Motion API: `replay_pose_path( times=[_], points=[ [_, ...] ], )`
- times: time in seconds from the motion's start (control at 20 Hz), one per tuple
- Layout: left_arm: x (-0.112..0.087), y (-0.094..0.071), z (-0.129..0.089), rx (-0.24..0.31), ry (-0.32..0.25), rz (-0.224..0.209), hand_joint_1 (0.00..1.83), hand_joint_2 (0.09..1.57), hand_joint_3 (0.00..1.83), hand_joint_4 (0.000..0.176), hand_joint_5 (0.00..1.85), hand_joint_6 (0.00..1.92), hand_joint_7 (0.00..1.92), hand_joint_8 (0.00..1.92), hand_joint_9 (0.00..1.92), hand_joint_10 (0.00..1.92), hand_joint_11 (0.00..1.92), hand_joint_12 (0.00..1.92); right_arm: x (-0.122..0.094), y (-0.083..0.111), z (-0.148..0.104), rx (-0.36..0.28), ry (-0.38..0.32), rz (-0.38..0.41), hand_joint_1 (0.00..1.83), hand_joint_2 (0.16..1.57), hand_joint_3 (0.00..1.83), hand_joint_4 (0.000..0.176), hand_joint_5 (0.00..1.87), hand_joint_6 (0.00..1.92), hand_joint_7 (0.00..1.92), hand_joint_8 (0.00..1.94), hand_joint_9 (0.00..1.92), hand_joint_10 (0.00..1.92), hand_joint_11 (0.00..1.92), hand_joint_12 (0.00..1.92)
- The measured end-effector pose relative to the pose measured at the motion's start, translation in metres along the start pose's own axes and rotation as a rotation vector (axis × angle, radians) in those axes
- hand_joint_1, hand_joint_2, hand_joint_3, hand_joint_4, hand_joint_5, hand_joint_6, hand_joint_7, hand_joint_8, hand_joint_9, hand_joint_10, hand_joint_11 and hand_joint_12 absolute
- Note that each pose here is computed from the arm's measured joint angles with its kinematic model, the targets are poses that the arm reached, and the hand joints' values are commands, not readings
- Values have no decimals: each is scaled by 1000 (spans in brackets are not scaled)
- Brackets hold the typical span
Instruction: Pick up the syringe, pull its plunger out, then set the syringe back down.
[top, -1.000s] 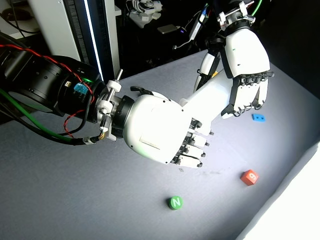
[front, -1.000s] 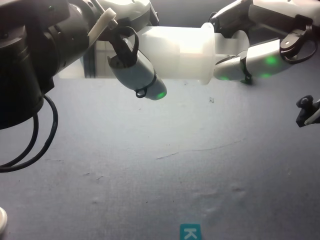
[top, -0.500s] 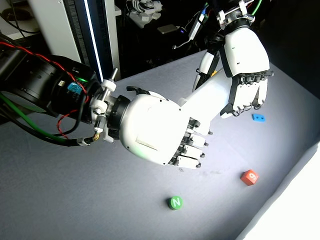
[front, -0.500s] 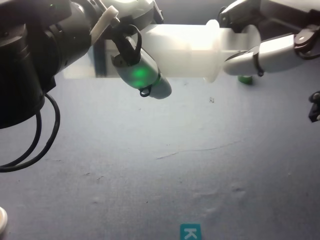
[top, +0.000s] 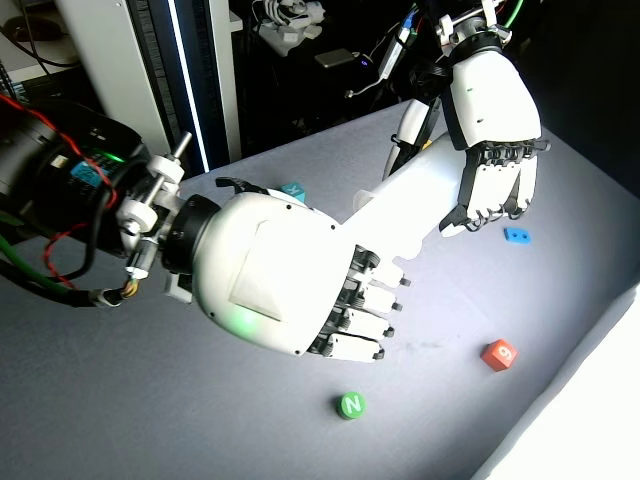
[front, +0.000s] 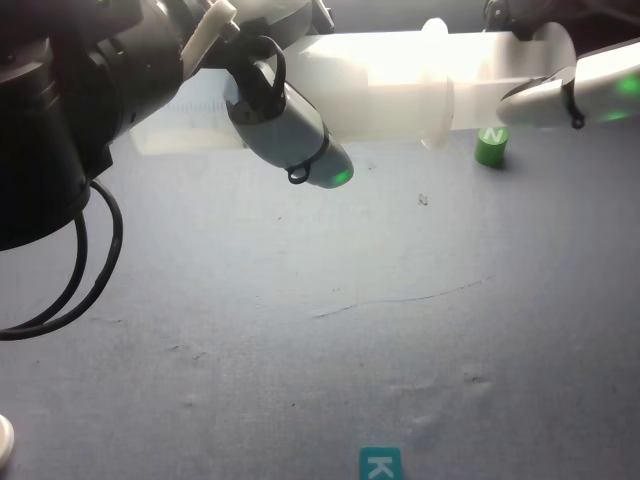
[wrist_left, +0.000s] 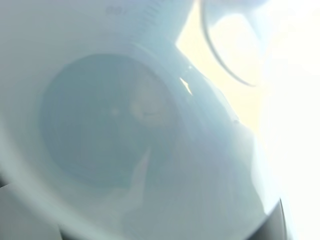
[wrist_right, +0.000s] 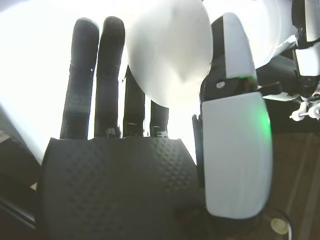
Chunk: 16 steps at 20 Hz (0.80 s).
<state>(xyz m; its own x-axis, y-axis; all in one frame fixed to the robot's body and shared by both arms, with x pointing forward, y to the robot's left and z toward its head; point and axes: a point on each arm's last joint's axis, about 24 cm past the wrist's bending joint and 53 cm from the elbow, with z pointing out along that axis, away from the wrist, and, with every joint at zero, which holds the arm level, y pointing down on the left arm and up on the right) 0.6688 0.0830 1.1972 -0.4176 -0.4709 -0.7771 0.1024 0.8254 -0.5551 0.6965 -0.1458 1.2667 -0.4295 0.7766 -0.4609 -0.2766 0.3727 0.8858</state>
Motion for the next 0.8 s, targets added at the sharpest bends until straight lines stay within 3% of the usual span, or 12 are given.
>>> replay_pose_path(
  times=[0.2,0.3,0.8],
  points=[
    [-1,0,0,1,-1,0,1222,1161,0,0,886,981,917,1274,746,1023,416,1447,-7,-4,-5,14,-9,-14,1337,1212,0,0,791,1293,784,1233,699,1512,464,1614],
    [0,-1,0,4,0,-2,1223,1155,0,0,901,961,926,1256,757,1006,431,1418,-14,-4,-9,21,-19,-20,1347,1192,0,0,801,1233,828,1217,757,1439,515,1573],
    [1,-2,0,4,4,-1,1213,1170,2,0,856,1037,908,1278,752,1016,405,1466,-42,-11,-29,53,-63,-54,1337,1215,0,0,780,1305,777,1271,701,1495,460,1611]
  ],
)
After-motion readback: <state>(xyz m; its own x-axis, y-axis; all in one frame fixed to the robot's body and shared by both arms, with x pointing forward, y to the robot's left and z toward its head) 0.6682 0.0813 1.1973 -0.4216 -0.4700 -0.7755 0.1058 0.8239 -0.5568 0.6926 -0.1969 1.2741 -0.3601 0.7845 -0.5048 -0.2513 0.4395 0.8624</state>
